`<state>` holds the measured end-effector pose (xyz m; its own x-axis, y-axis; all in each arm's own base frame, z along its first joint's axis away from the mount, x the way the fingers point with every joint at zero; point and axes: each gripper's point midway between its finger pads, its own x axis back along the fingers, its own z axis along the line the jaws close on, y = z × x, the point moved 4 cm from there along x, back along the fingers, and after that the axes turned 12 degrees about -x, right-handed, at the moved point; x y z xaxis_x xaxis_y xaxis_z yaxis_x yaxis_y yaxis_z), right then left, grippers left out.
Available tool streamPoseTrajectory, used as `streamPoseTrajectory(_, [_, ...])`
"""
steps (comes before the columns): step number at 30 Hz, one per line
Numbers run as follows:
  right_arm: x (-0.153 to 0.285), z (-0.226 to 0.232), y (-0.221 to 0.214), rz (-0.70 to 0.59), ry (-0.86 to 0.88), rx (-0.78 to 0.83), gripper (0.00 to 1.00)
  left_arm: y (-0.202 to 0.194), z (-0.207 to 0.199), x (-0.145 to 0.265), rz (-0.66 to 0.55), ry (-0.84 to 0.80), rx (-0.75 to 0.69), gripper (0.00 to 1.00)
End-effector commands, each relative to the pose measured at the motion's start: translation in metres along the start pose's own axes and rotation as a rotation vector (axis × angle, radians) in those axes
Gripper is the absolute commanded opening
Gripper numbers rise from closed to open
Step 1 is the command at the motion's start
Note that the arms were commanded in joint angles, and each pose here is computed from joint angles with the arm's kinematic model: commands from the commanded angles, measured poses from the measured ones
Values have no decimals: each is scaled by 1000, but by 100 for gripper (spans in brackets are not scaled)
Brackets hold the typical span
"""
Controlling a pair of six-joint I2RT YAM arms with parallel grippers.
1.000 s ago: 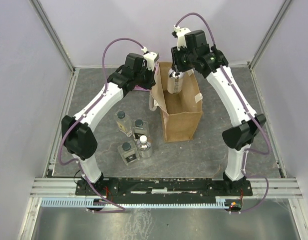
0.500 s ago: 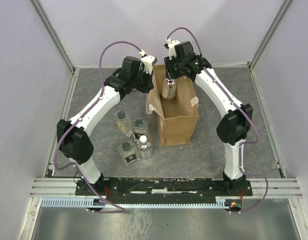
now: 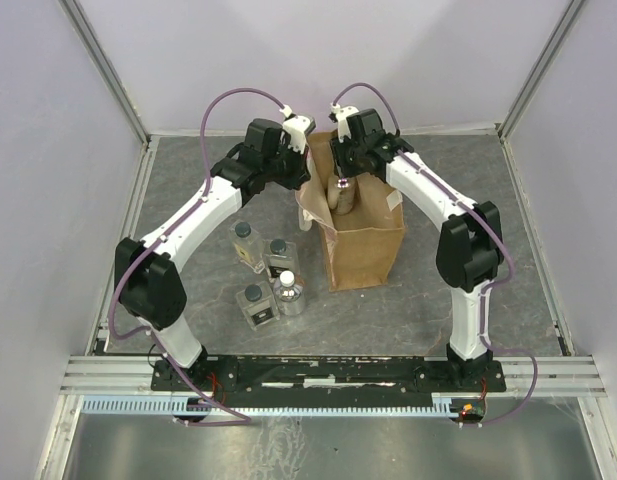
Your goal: Place the personal care products into the canvas bag
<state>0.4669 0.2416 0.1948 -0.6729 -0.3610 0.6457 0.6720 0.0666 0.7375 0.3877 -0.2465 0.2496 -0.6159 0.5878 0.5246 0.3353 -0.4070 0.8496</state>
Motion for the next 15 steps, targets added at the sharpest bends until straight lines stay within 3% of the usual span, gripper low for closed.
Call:
streamPoseTrajectory(1, [47, 16, 66, -263, 57, 21, 0, 9, -10, 0, -42, -48, 22, 3])
streamPoseTrajectory(2, [46, 16, 64, -255, 55, 25, 0, 10, -9, 0, -43, -48, 22, 3])
streamPoseTrajectory(4, [47, 17, 61, -239, 53, 33, 12, 11, -9, 0, -44, -51, 20, 3])
streamPoseTrajectory(10, [70, 27, 69, -254, 67, 40, 61, 15, -9, -1, -53, -52, 18, 3])
streamPoseTrajectory(12, [83, 31, 75, -267, 74, 27, 70, 15, -9, -1, -53, -53, 19, 3])
streamPoseTrajectory(15, [101, 35, 83, -283, 76, 25, 75, 16, -9, 0, -57, -55, 20, 3])
